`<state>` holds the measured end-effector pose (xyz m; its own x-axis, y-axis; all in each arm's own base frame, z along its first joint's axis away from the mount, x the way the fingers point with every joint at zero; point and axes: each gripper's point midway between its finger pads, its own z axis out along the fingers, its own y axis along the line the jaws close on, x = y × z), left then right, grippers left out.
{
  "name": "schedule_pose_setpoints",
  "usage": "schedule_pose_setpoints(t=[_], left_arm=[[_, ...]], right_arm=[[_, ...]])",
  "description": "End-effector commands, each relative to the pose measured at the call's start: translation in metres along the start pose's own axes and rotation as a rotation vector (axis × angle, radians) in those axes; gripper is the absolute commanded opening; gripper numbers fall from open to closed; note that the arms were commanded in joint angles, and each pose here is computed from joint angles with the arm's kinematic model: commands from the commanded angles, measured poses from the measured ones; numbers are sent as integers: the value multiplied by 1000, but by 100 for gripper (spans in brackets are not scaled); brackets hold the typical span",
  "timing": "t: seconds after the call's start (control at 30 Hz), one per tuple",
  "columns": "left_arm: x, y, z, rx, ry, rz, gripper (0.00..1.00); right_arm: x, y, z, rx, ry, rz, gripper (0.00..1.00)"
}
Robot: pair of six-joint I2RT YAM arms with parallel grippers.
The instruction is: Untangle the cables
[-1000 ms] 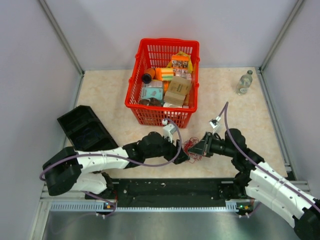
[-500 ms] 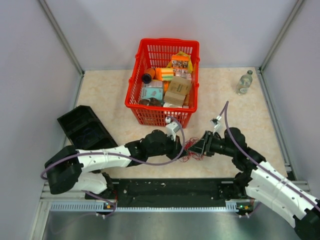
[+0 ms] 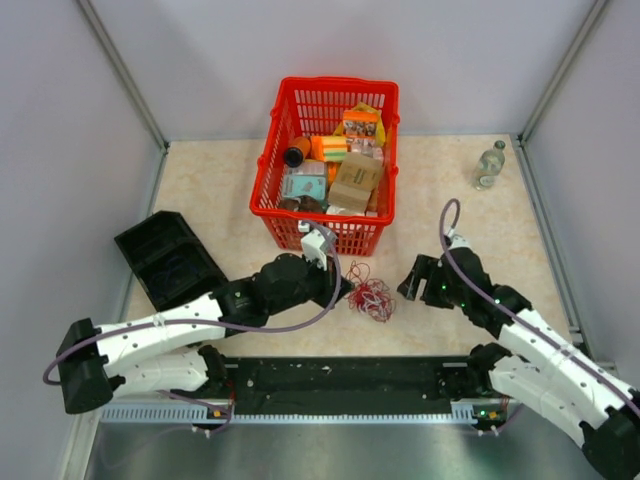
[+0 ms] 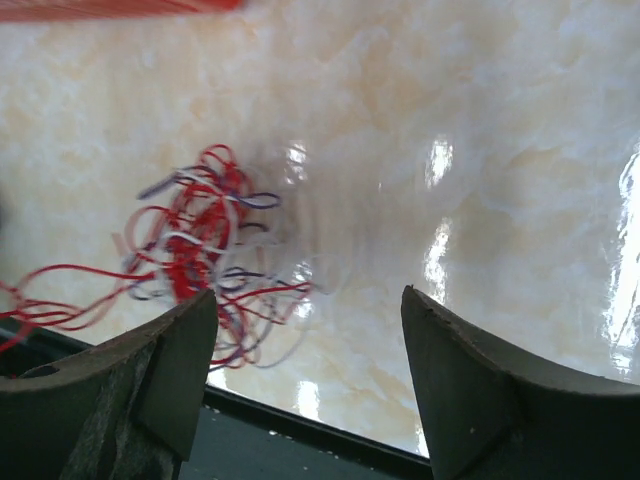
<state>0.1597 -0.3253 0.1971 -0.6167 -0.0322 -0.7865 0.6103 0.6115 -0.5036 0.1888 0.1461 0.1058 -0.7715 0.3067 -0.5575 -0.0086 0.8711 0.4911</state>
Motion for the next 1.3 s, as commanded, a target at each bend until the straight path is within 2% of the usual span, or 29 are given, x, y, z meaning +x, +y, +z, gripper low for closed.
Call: schedule_pose_setpoints(t=[0.0,0.13,0.23,0.43,0.57,0.8,0.9,0.93,0.97,1.0,1.03,1.17,1.27], left_arm=[[-38,-9,-16,-21,-90,27,0],[-46,-14,-20,-10,-106,46,0],[-48,-18,-19,2,-98,47,0],[-46,-31,-16,67,-75,53,0],[-45,-39,-15,107,-63,69,0],[-53,-54,-27,185,-88,89,0],[-61,-60,-36,211,-114,106,0],[-64,-61,-39,218,-127,115,0],[-67,-63,-43,227,-139,124,0],[-74,-64,-48,222,-167,133,0],[-80,-63,-52,207,-183,141,0],[-121,-26,-92,-56,-285,180,0],[-158,6,-143,-281,-395,206,0]], right_arm=[[11,3,29,23,45,-102,74],[29,30,48,-77,100,-114,77],[28,54,42,-190,41,-86,79],[19,57,17,-316,-100,-58,81],[26,89,4,-521,-78,-109,81],[40,91,45,-413,-4,-140,77],[47,97,57,-404,6,-129,65],[48,96,62,-381,5,-111,48],[48,91,67,-351,1,-81,26],[44,81,72,-294,-27,-54,8],[40,69,74,-230,-51,-13,0],[21,-18,59,175,-184,81,0],[8,-68,33,346,-249,125,0]])
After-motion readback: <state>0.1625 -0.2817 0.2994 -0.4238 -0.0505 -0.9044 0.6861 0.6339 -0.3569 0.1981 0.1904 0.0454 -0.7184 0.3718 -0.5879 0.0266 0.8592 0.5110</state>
